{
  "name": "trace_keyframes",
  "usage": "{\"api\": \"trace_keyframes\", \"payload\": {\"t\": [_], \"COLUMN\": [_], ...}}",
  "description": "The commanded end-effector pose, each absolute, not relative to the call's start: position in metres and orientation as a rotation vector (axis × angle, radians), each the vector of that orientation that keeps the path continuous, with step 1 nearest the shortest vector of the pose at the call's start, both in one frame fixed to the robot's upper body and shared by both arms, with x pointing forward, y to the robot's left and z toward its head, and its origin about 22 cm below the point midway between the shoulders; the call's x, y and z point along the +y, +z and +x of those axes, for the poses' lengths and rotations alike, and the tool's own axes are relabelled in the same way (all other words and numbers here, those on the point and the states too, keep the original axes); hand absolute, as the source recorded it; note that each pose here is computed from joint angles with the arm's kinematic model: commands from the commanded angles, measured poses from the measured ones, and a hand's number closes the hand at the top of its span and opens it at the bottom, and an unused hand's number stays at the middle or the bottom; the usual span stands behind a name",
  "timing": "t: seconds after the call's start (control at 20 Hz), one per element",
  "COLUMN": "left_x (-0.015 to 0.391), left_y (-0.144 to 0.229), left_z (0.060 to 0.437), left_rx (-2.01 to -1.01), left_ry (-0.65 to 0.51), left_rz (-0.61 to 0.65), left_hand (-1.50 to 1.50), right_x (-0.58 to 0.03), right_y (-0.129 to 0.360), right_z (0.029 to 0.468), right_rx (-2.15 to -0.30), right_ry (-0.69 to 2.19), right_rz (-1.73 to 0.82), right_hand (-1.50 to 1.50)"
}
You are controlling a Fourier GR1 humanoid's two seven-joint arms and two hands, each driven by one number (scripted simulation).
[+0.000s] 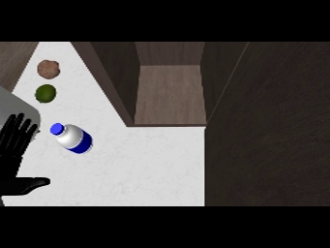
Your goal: Pick up the bottled water, place it into the cabinet and close the cabinet
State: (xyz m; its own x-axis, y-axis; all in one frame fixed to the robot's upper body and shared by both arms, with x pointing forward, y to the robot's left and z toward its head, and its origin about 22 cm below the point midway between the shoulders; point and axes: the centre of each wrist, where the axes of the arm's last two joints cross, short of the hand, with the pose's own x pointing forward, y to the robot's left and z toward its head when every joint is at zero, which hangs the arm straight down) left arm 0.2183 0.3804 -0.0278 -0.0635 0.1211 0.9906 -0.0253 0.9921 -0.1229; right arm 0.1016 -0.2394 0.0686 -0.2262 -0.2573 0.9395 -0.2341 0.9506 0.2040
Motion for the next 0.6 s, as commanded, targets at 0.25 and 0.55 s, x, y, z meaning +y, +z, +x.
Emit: {"api": "trace_keyframes", "payload": {"t": [0.25, 0.55], "left_x": [0.383, 0.386], "left_y": [-0.08, -0.107], "left_z": [0.235, 0.241], "left_rx": [-1.533, -1.47], "left_ry": [0.186, 0.234], "left_rz": [-0.075, -0.111], "left_hand": [-1.5, -1.5], "right_x": [-0.228, -0.228], "right_y": [0.069, 0.073], "right_z": [0.097, 0.086], "right_rx": [-1.813, -1.809], "right_ry": [-0.013, -0.031], "right_rz": [0.386, 0.371], "right_hand": [-1.5, -1.5]}}
